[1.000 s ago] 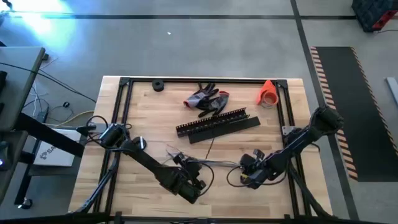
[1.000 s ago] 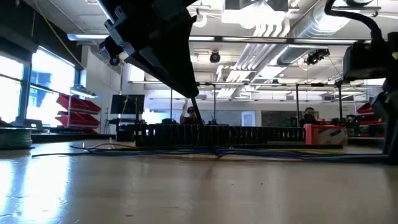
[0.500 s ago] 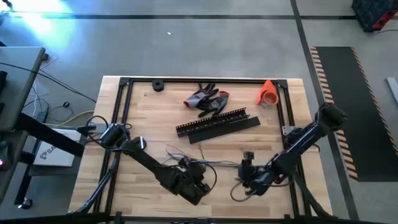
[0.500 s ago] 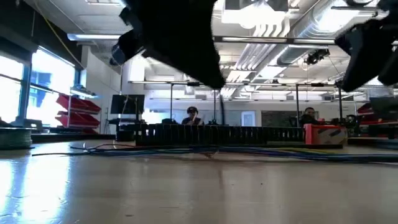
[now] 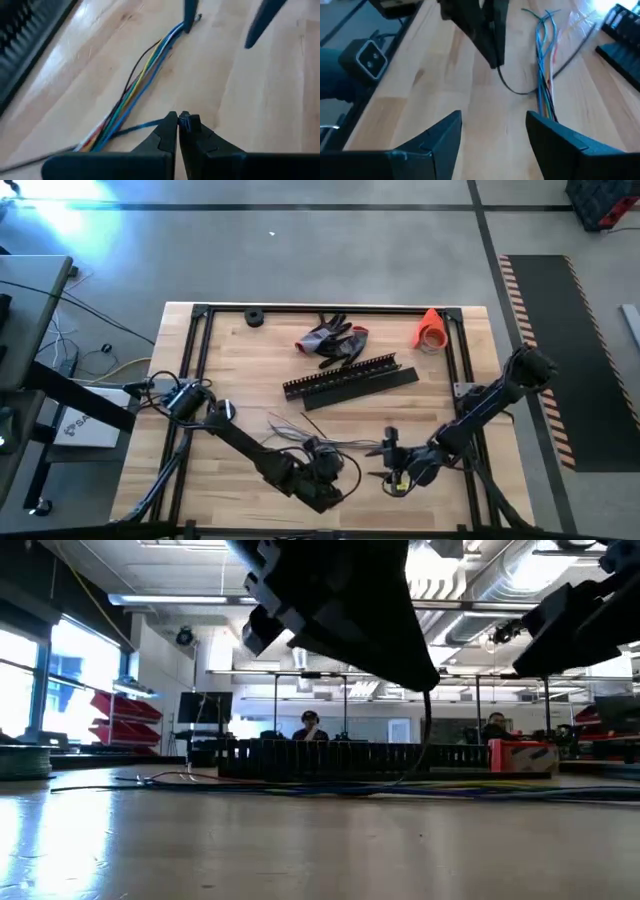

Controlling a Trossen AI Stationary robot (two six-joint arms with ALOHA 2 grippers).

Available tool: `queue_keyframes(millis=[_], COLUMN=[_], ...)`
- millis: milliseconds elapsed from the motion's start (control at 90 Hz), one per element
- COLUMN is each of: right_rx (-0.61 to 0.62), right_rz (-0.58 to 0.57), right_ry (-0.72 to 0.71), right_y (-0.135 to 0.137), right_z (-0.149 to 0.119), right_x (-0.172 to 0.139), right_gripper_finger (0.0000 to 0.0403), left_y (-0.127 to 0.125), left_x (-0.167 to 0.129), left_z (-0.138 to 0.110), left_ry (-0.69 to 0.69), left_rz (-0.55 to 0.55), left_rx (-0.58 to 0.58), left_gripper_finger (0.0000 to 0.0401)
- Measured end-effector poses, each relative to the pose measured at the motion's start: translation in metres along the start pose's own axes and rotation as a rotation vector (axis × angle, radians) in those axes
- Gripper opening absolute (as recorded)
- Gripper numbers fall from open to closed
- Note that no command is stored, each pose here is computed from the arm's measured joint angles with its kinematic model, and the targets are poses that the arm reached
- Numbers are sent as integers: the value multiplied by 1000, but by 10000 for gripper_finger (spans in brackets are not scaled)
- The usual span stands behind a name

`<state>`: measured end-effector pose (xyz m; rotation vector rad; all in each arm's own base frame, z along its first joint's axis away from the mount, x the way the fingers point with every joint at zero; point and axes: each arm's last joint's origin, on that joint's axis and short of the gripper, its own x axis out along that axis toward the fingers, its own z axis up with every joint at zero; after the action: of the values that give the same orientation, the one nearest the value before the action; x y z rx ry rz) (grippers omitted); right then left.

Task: Ziptie cables
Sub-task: Wrap the cables using a black zip tie

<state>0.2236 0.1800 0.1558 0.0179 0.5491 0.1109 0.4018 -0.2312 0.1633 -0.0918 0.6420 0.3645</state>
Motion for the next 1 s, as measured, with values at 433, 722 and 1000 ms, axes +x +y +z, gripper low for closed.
queue_keyframes(millis=[433, 722, 1000], right_rx=[-124, -194, -216], right_rz=[155, 229, 158], right_ry=[-131, -155, -157], right_y=[-30, -25, -13], right_z=[31, 29, 34], right_x=[18, 23, 47], right_gripper_finger=[208, 208, 178], left_y=[-4, -4, -4], left_x=[0, 0, 0], left_z=[5, 4, 4], left_ry=[-22, -17, -16], left_rz=[-63, -62, -63], left_rx=[144, 148, 147], left_gripper_finger=[0, 0, 0])
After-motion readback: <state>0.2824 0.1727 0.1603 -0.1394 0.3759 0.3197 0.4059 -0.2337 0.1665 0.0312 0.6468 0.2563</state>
